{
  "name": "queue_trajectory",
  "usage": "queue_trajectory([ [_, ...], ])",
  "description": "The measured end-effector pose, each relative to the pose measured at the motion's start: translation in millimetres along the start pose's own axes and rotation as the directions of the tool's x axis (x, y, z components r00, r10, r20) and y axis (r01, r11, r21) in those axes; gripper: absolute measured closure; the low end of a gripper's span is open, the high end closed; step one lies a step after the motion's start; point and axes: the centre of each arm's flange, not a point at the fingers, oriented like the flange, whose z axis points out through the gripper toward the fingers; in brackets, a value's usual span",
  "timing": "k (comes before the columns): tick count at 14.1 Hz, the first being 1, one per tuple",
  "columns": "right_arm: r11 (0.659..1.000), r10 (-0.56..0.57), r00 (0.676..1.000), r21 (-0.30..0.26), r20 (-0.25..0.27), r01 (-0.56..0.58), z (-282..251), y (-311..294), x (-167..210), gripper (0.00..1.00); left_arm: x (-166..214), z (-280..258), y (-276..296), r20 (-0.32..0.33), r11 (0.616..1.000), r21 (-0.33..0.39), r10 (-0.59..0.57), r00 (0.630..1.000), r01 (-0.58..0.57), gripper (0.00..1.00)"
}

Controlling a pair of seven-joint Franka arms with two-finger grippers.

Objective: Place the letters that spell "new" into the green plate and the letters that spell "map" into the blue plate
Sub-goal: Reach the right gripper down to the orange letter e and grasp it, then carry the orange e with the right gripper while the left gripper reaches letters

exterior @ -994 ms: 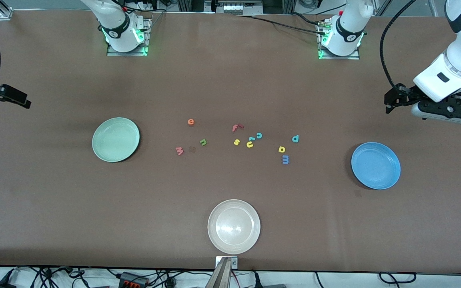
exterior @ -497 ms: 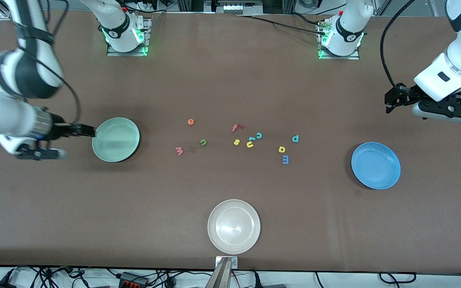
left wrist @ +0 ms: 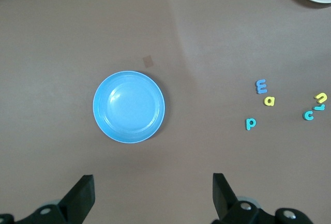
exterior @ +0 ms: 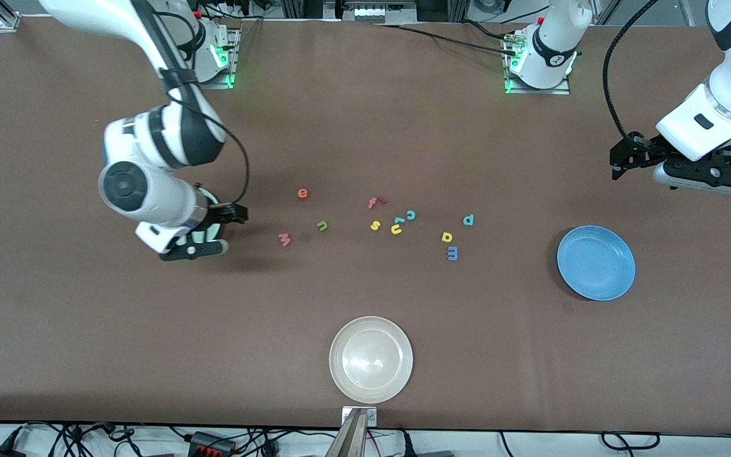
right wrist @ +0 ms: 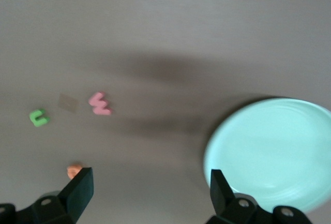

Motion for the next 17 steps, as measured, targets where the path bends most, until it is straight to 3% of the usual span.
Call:
queue_trajectory([
  [2, 1.0, 0.024, 1.0, -0.008, -0.017, -0.024, 37.6, -32.4, -14.8, 0.0, 0.0, 0.0, 0.0, 0.0, 1.0, 0.0, 0.0, 1.0, 0.0, 0.0],
  [4, 0.998, 0.051, 0.999, -0.024, 0.002, -0.051, 68.3, -64.4, -29.4, 0.0, 0.0, 0.0, 0.0, 0.0, 1.0, 0.0, 0.0, 1.0, 0.0, 0.0],
  [10, 0.991, 0.122, 0.992, -0.044, -0.007, -0.123, 123.3, -133.2, -53.7, 0.0, 0.0, 0.0, 0.1, 0.0, 1.0, 0.0, 0.0, 1.0, 0.0, 0.0],
  [17, 0.989, 0.131, 0.991, -0.071, 0.022, -0.129, 149.7, -146.3, -67.9, 0.15, 0.9, -0.4, 8.5, -0.001, 1.0, 0.0, 0.013, 1.0, -0.013, 0.0],
])
